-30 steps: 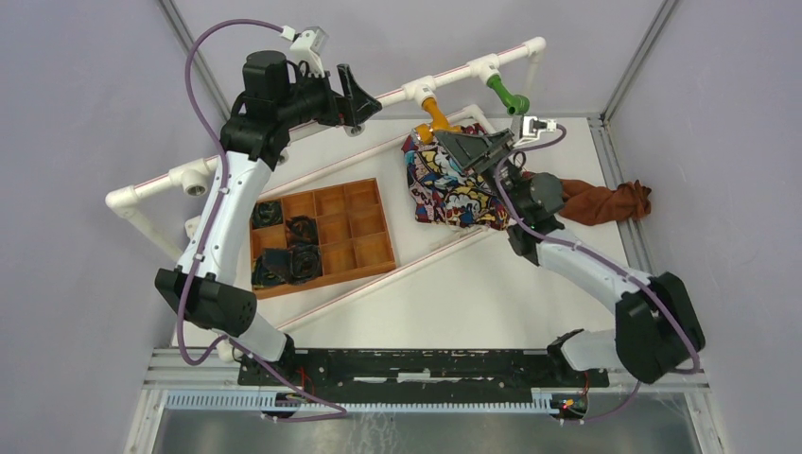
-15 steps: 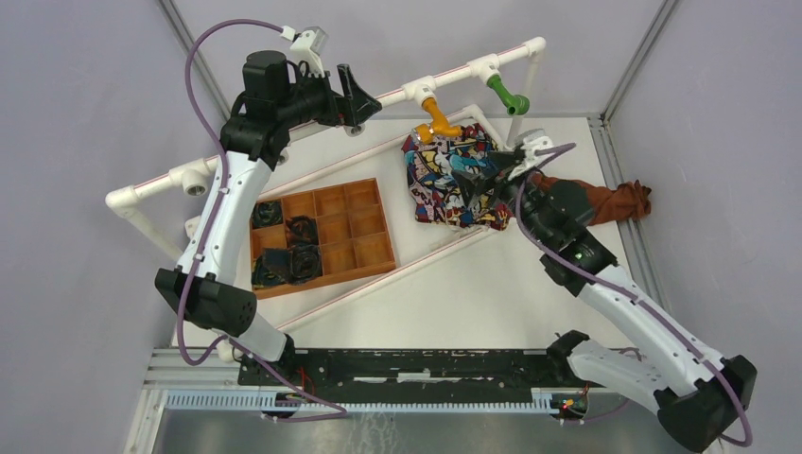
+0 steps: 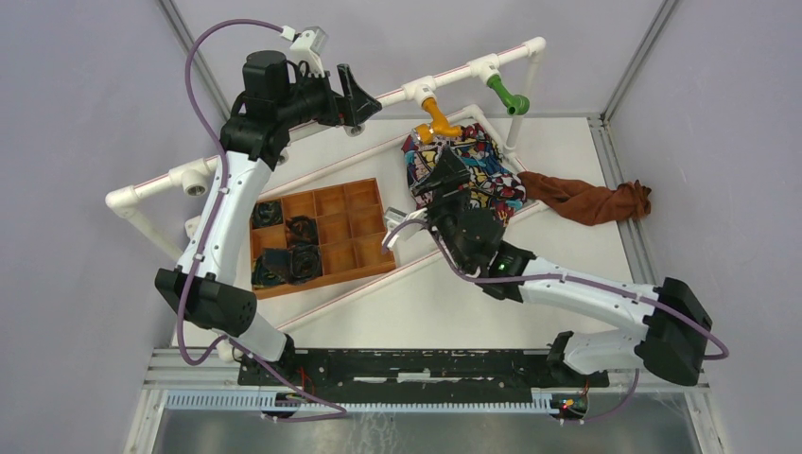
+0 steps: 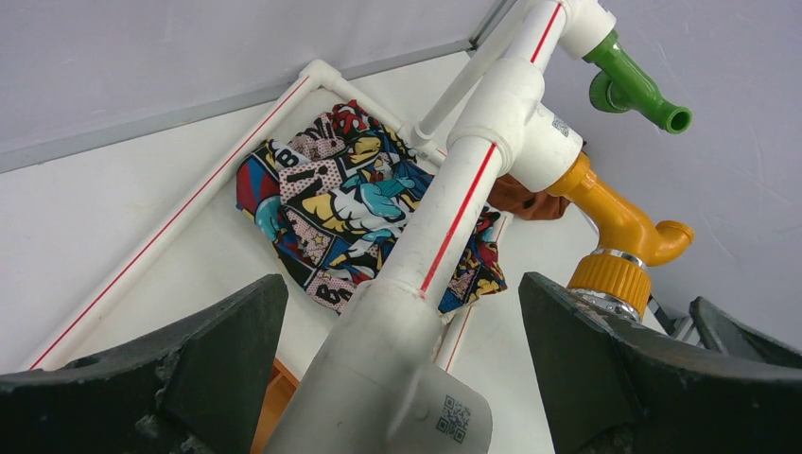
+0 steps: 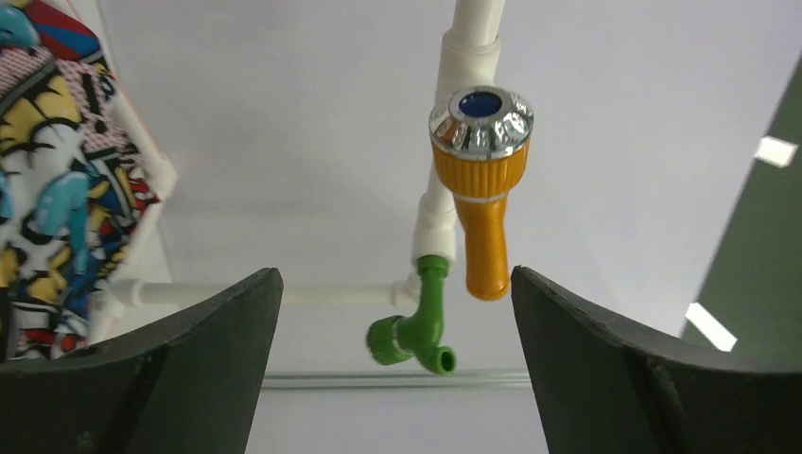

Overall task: Install the water faucets
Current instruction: Screw the water faucet onto the adaptor.

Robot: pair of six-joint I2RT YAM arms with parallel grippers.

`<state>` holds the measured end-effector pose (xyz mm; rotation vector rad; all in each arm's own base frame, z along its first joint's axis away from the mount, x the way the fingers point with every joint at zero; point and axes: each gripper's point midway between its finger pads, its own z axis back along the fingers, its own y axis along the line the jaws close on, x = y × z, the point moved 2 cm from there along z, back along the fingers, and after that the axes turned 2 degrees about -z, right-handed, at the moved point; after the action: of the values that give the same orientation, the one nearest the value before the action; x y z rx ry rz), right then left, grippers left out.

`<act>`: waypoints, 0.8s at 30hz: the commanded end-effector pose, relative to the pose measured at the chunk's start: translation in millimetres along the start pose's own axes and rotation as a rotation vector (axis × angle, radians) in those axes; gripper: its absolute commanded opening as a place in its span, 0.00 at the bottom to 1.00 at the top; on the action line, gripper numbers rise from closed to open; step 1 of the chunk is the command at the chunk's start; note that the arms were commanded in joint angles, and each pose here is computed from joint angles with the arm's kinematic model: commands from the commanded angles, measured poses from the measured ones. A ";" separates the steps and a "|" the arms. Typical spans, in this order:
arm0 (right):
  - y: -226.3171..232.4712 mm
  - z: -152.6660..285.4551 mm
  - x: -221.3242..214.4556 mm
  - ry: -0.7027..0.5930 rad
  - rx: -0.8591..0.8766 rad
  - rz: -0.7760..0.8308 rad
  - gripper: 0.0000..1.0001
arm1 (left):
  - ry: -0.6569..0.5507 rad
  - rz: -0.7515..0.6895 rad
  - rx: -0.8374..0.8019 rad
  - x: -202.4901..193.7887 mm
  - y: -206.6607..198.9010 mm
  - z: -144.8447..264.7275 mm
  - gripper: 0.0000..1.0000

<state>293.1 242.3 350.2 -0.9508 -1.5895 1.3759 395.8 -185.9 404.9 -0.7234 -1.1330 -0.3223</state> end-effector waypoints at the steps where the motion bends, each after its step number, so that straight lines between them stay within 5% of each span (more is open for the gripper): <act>1: -58.9 1.0 -5.2 0.079 -0.194 0.184 0.97 | 0.012 0.000 0.003 1.0 -7.7 11.2 1.00; 14: -67.4 -54.3 -4.3 0.071 -0.215 0.229 0.92 | 0.017 -0.002 0.000 -0.1 -7.7 10.8 1.00; 24: -72.0 -62.5 7.4 -0.037 -0.179 -0.033 0.34 | 0.020 0.000 -0.002 -0.1 -7.5 9.2 1.00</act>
<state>350.7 256.6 391.3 -1.2275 -1.5927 1.3866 395.1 -185.4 405.8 -0.7221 -1.1313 -0.3212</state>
